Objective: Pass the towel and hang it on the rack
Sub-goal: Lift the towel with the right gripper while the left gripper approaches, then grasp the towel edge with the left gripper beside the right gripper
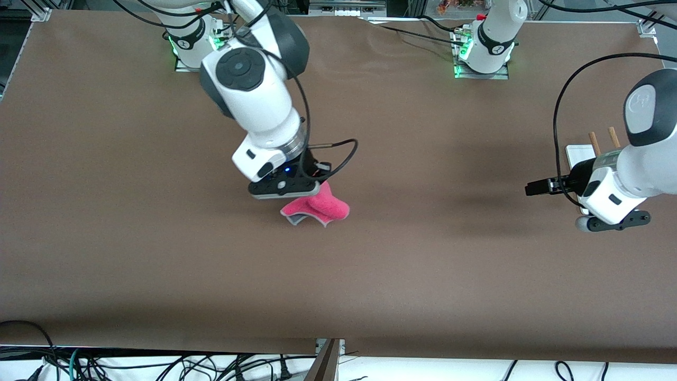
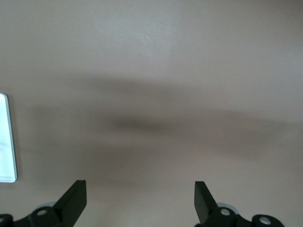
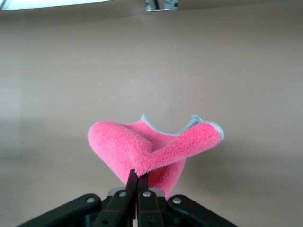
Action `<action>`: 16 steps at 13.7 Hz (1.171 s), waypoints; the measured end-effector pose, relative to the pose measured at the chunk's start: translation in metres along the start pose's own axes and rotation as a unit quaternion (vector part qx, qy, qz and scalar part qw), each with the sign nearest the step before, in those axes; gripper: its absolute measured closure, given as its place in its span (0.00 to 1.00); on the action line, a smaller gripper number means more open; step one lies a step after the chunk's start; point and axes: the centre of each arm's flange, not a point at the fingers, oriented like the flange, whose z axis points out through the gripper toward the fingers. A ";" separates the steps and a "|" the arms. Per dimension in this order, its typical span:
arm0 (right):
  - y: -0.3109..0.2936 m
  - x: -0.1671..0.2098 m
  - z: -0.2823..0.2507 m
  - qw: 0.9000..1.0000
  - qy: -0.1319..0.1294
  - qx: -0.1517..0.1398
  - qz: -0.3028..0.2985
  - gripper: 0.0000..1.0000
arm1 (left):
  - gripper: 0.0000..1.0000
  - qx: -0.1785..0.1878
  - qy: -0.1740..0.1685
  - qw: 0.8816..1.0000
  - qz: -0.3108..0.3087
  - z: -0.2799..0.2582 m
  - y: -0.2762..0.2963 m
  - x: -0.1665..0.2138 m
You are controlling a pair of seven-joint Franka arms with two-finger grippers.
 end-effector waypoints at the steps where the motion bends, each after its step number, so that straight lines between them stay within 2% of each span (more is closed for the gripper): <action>1: -0.015 -0.009 -0.001 1.000 0.006 0.009 0.005 0.98 | 0.00 0.002 -0.004 1.000 0.005 0.005 0.007 0.000; 2: -0.030 -0.019 -0.001 1.000 0.012 0.020 0.010 0.98 | 0.00 0.002 -0.008 1.000 0.016 0.009 0.016 -0.001; 4: -0.054 -0.037 -0.002 0.999 0.014 0.031 0.012 0.98 | 0.00 -0.002 -0.013 0.996 0.086 0.015 0.044 -0.007; 7: -0.078 -0.057 -0.004 0.999 0.020 0.047 0.007 0.98 | 0.00 -0.014 -0.018 0.977 0.213 0.019 0.092 -0.023; 9: -0.092 -0.068 -0.007 0.998 0.025 0.059 0.006 0.98 | 0.00 -0.042 -0.026 0.951 0.305 0.029 0.107 -0.026; 12: -0.102 -0.077 -0.008 0.998 0.025 0.065 0.003 0.98 | 0.00 -0.070 -0.024 0.914 0.400 0.058 0.116 -0.011; 14: -0.102 -0.076 -0.009 0.997 0.027 0.066 0.003 0.98 | 0.00 -0.097 -0.004 0.878 0.469 0.081 0.141 -0.004; 16: -0.104 -0.078 -0.010 0.997 0.028 0.068 0.002 0.98 | 0.00 -0.121 0.022 0.837 0.533 0.099 0.166 -0.002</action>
